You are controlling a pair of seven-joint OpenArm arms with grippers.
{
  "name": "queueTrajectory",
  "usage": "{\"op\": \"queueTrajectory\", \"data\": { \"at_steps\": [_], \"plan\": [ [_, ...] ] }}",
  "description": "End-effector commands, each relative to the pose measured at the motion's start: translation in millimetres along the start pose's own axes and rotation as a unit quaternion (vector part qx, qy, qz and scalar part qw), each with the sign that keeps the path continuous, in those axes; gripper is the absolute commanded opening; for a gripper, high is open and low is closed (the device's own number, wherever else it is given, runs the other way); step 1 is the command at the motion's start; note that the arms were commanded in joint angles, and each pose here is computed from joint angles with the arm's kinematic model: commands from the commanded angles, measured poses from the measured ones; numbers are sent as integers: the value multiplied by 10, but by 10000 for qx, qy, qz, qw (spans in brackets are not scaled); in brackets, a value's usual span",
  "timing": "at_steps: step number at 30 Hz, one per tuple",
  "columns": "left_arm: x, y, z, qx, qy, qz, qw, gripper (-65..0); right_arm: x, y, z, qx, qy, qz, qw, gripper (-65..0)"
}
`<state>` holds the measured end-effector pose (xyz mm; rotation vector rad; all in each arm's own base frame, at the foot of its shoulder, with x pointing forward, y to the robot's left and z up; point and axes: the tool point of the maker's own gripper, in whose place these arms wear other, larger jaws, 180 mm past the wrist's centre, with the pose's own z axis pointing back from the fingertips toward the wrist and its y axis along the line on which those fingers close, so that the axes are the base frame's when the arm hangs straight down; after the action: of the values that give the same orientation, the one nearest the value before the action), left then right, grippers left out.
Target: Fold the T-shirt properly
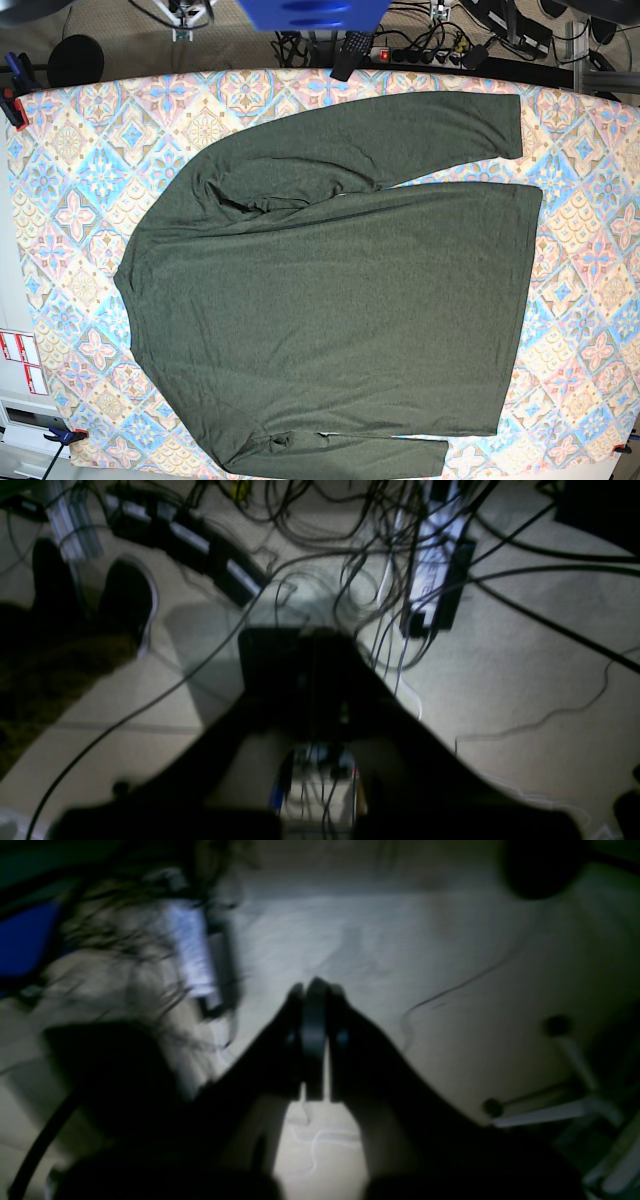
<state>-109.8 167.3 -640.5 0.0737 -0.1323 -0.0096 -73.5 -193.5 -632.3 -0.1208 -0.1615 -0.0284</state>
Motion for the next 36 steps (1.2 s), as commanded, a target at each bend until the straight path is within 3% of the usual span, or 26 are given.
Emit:
{"op": "queueTrajectory", "data": {
  "at_steps": [1,7,19,30,36],
  "plan": [
    [-157,65,74,41,31,-62,10000,-650,-253,92,99,121,186,7,9998,-650],
    [-43,179,328,96,-634,-153,9978,-650,-200,-101,335,10,-228,169,9996,-650],
    [431,197,1118,-1,-1915,-373,9808,-650,66,-288,848,-153,-1008,234,9945,-650],
    [1146,136,1839,-157,-2732,-491,9606,-649,755,-665,1343,-622,-2052,222,9765,-650],
    [1656,267,2134,-485,-3033,49,9517,-649,1134,-607,1572,-577,-2580,312,9639,-650]
  ]
}}
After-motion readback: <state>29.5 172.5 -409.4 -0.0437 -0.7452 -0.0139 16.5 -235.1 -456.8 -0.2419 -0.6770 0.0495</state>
